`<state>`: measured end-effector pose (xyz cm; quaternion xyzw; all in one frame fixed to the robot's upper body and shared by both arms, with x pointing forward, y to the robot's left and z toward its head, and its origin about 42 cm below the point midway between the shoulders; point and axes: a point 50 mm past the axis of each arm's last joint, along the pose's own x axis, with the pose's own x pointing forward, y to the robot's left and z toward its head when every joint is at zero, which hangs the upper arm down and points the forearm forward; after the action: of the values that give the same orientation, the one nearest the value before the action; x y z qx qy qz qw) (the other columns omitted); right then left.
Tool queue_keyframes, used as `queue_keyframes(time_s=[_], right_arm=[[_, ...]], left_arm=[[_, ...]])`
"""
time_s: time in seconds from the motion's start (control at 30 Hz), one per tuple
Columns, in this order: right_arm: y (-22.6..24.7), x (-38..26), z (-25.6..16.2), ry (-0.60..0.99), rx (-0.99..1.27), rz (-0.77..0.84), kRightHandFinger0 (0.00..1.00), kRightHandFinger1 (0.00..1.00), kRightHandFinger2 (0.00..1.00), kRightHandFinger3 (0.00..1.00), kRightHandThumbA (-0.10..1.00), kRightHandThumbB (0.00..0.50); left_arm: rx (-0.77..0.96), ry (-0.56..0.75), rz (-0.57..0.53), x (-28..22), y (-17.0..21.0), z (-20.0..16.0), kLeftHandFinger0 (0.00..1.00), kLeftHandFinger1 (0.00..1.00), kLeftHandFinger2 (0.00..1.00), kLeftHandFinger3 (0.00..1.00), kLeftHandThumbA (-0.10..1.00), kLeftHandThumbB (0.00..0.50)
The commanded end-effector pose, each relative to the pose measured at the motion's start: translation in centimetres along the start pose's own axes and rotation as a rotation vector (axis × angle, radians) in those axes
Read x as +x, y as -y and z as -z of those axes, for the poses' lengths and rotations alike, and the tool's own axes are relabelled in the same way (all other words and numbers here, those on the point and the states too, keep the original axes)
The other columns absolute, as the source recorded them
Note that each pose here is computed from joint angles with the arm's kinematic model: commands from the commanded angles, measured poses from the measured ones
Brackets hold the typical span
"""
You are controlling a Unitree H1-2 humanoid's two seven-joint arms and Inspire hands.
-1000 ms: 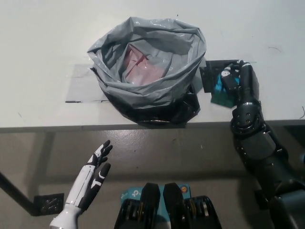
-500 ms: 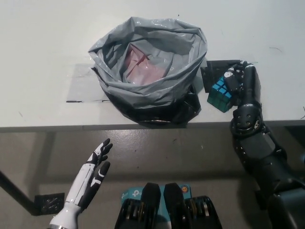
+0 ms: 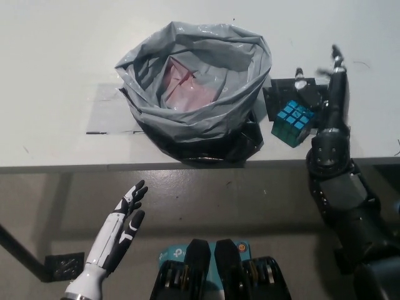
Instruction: Use the right hand to pick up a rubix's cube and place it into a plastic bag and lift the bag
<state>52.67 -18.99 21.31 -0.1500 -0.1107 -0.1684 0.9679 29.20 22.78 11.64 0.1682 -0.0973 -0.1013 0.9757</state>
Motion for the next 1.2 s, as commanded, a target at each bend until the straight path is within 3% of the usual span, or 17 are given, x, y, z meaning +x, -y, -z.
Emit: queue_keyframes(time_s=[0.0, 0.17, 0.33, 0.67, 0.83, 1.17], right_arm=[[2.3, 1.1, -7.2, 0.346, 0.053, -0.059, 1.0, 1.0, 1.0, 1.0, 0.98, 0.462], [4.4, -1.1, -11.6, 0.517, 0.038, -0.066, 1.0, 1.0, 1.0, 1.0, 1.0, 0.48], [5.5, -3.3, -11.6, 0.586, -0.012, -0.134, 1.0, 1.0, 1.0, 1.0, 1.0, 0.5], [8.5, -5.2, -6.7, 0.463, -0.368, -0.426, 1.0, 1.0, 1.0, 1.0, 1.0, 0.5], [9.1, -4.9, -5.4, 0.386, -0.44, -0.538, 1.0, 1.0, 1.0, 1.0, 0.91, 0.5], [8.2, -3.9, -4.4, 0.318, -0.595, -0.588, 1.0, 1.0, 1.0, 1.0, 0.88, 0.5]], left_arm=[[0.019, 0.056, 0.008, 0.4, -0.7, -0.8, 1.0, 1.0, 1.0, 1.0, 1.0, 0.158], [0.018, 0.049, 0.009, 0.2, -0.6, -0.7, 1.0, 1.0, 1.0, 1.0, 1.0, 0.155], [0.025, 0.054, 0.011, 0.4, -0.7, -0.8, 1.0, 1.0, 1.0, 1.0, 1.0, 0.149], [0.023, 0.057, 0.014, 0.6, -1.0, -0.9, 1.0, 1.0, 1.0, 1.0, 1.0, 0.146], [0.021, 0.049, 0.014, 0.6, -0.9, -0.8, 1.0, 1.0, 1.0, 1.0, 1.0, 0.159], [0.019, 0.04, 0.023, 0.4, -0.6, -0.8, 1.0, 1.0, 1.0, 1.0, 1.0, 0.158]])
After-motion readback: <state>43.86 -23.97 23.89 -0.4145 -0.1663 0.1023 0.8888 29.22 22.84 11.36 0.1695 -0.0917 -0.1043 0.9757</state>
